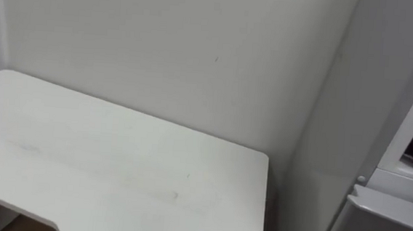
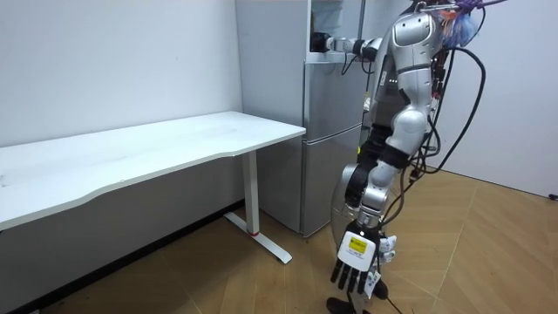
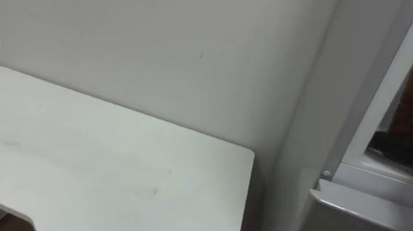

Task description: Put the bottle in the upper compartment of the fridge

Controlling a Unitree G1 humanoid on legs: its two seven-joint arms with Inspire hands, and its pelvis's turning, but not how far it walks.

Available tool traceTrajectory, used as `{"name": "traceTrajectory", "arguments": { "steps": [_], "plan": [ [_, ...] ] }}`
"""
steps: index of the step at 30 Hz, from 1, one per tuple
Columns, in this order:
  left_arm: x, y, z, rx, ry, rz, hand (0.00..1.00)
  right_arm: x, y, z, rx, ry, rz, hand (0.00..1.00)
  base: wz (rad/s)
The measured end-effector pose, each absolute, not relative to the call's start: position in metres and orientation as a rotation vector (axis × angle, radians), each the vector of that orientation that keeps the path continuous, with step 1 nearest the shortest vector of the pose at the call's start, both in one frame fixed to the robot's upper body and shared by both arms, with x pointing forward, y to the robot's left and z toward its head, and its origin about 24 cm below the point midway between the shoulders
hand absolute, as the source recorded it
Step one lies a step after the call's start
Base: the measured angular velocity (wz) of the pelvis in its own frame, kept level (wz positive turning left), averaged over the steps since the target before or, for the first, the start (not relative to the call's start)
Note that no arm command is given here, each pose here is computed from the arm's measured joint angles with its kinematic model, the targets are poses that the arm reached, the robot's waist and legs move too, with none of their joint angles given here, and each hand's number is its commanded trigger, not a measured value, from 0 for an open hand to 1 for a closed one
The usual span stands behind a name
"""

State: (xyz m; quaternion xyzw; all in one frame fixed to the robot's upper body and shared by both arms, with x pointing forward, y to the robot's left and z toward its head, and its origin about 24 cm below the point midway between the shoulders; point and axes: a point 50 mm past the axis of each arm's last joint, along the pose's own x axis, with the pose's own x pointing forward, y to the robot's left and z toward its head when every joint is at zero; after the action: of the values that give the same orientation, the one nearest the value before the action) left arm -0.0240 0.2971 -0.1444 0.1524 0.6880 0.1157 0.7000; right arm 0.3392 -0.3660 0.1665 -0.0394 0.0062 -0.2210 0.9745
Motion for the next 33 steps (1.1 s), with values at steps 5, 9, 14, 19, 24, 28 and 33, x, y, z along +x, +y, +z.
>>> {"name": "traceTrajectory", "arguments": {
  "steps": [5,9,14,19,24,28,33],
  "plan": [
    [-0.024,0.298,-0.144,0.35,1.532,0.267,0.0,0.339,-0.366,0.167,-0.052,-0.003,-0.438,0.0,0.0],
    [-0.024,0.298,-0.144,0.35,1.53,0.267,0.0,0.339,-0.366,0.168,-0.032,-0.008,-0.435,0.0,0.0],
    [-0.024,0.297,-0.144,0.351,1.528,0.267,0.0,0.339,-0.367,0.167,-0.012,-0.011,-0.434,0.0,0.0],
    [-0.022,0.297,-0.145,0.354,1.524,0.265,0.0,0.339,-0.366,0.168,-0.01,-0.021,-0.429,0.0,0.0],
    [-0.021,0.296,-0.145,0.349,1.521,0.265,0.0,0.34,-0.358,0.178,-0.007,-0.073,-0.388,0.0,-0.01],
    [-0.02,0.295,-0.146,0.348,1.518,0.264,0.0,0.339,-0.352,0.183,0.047,-0.118,-0.36,0.0,0.0],
    [-0.015,0.296,-0.145,0.353,1.485,0.29,0.0,0.337,-0.347,0.184,0.035,-0.128,-0.352,0.0,-0.01]
  ]
}}
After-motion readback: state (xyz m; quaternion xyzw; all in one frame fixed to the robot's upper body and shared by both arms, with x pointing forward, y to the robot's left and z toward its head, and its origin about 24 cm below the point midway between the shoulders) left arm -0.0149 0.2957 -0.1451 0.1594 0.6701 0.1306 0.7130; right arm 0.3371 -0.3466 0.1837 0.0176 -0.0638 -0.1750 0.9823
